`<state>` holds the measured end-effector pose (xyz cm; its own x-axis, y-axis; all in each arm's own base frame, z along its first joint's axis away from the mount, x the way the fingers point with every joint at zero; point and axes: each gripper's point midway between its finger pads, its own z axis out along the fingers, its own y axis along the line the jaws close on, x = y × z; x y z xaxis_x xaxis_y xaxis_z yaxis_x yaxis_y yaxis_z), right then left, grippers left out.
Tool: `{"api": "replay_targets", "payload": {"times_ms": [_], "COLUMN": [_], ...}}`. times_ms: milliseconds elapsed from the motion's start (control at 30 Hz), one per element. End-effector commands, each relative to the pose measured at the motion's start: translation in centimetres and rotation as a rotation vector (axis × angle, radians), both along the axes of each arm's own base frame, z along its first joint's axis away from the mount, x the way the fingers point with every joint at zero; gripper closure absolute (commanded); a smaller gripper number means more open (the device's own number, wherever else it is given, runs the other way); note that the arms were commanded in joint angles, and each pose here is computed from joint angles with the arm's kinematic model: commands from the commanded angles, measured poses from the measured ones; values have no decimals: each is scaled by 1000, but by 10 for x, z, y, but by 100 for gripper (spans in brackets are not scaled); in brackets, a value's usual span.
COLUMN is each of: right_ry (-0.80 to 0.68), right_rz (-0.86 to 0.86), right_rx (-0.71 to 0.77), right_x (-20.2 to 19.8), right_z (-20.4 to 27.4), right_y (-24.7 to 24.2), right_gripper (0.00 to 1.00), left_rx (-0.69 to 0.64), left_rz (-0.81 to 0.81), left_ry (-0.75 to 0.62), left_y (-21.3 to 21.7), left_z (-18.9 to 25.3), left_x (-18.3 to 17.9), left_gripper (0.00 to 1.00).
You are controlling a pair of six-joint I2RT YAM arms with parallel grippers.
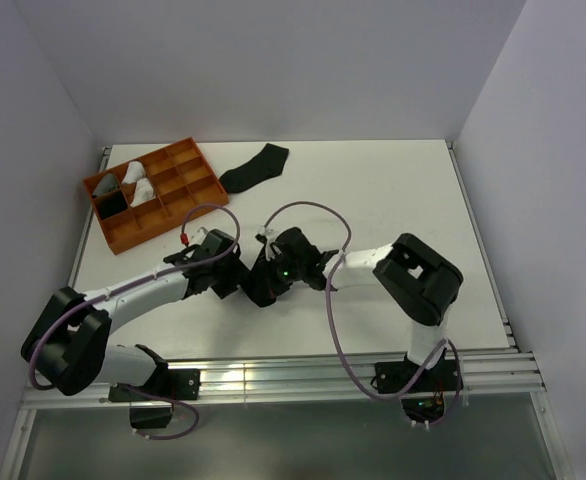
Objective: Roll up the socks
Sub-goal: Roll the sock at the center of the board.
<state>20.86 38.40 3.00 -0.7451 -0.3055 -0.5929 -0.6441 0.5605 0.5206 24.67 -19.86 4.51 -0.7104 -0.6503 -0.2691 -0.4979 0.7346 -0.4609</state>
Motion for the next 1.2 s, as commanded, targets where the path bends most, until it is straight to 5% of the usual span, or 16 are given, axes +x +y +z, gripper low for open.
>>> {"api": "replay_targets", "payload": {"times_ms": [0,167,767,1000,1167], "right_ry": [239,380,541,507,375], "right_rz": [40,58,-12,-40,-37], "right_rx": [153,247,297,237,203], "right_x": [-13,-10,4,7,13], "right_z": [11,10,1,-8,5], "right_y": [5,3,-6,-12,-17], "right_gripper": [100,100,100,99,80], "left_rx": [-28,-70,-61,-31,8], "left_rz": [38,30,2,-12,-52], "left_ry": [-71,-114,-21,16,41], "left_y": [2,4,5,6,5], "left_z": [13,16,-28,-41,-42], "left_x": [7,1,-18,-24,-25], "left_gripper": [41,31,48,68,92]}}
